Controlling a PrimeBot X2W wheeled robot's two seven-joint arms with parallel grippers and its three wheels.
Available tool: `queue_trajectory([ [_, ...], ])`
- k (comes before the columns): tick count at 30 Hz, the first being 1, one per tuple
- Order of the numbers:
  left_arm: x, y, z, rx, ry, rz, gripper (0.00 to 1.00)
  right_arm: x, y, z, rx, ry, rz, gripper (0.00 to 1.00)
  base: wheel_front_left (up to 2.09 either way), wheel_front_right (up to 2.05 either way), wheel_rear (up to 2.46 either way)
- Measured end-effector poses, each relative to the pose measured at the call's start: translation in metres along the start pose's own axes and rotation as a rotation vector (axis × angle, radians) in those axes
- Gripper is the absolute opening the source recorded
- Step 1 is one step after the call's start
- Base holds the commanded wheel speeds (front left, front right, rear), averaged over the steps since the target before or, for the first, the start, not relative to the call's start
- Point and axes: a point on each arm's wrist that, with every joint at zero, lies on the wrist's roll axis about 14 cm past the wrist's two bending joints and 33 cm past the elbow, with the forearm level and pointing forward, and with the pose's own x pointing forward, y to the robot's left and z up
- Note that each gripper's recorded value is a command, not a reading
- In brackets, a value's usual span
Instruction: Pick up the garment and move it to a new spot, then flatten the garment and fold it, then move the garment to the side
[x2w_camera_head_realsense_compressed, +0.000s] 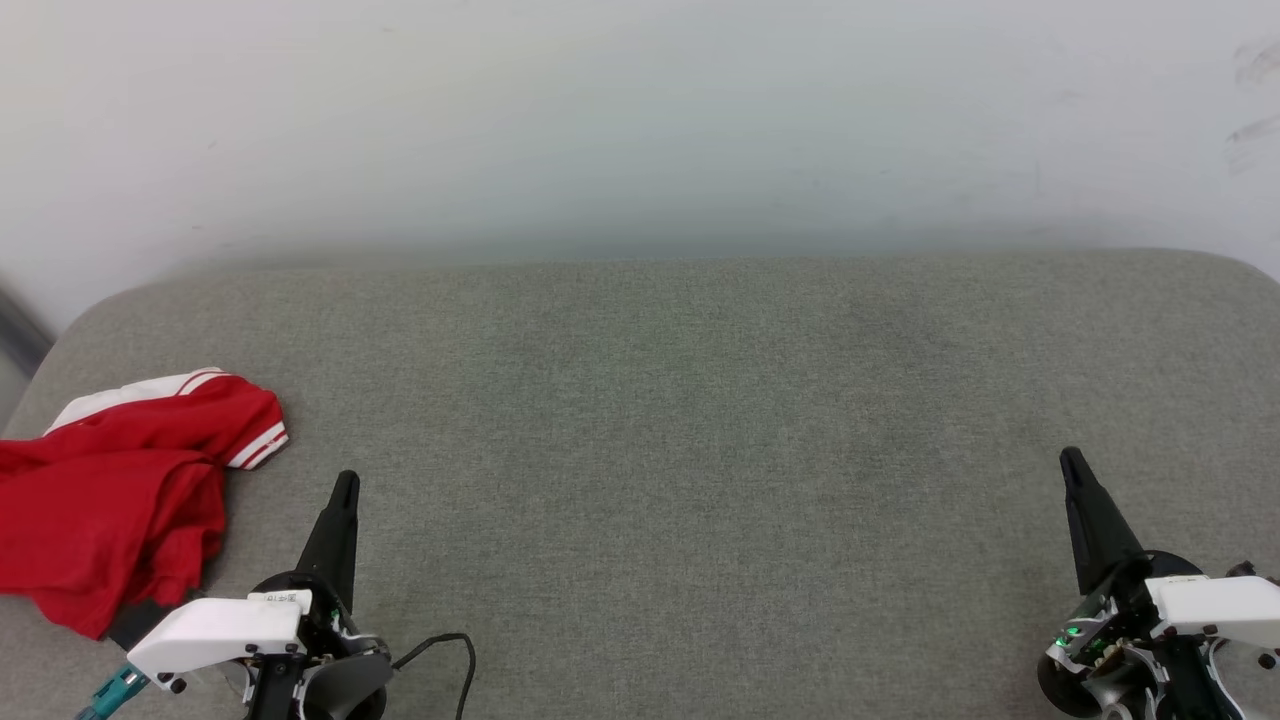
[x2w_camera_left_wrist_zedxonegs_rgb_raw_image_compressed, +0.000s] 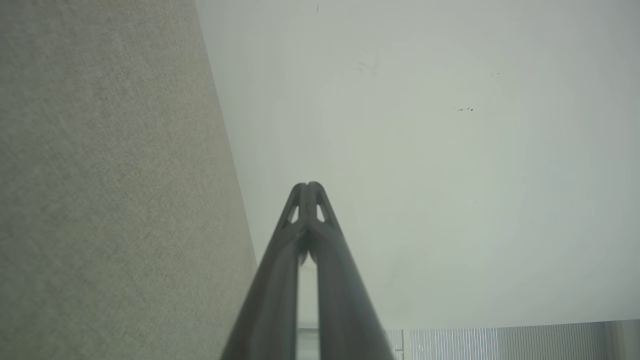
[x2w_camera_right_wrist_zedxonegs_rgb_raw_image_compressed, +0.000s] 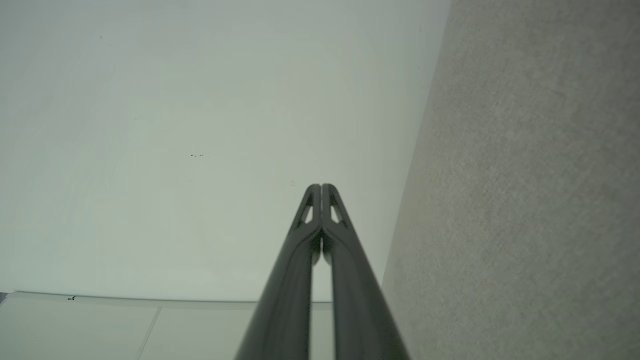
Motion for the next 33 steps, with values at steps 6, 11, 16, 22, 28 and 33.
queue_trajectory([
  [6,0.0,0.0,0.0,0.0,0.0,0.0,0.0,0.0,0.0,0.0,0.0,0.0,0.0,0.0,0.0,0.0,0.0],
  [11,0.0,0.0,0.0,0.0,0.0,0.0,0.0,0.0,0.0,0.0,0.0,0.0,0.0,0.0,0.0,0.0,0.0],
  [16,0.0,0.0,0.0,0.0,0.0,0.0,0.0,0.0,0.0,0.0,0.0,0.0,0.0,0.0,0.0,0.0,0.0],
  [22,0.0,0.0,0.0,0.0,0.0,0.0,0.0,0.0,0.0,0.0,0.0,0.0,0.0,0.0,0.0,0.0,0.0],
  [28,-0.006,0.013,-0.001,-0.003,0.0,0.039,1.0,-0.006,-0.013,0.001,0.002,-0.003,-0.039,1.0,0.0,0.0,0.0],
  [33,-0.006,0.012,-0.006,0.001,0.0,0.035,1.0,-0.007,-0.012,0.0,-0.003,-0.014,-0.033,1.0,0.0,0.0,0.0],
])
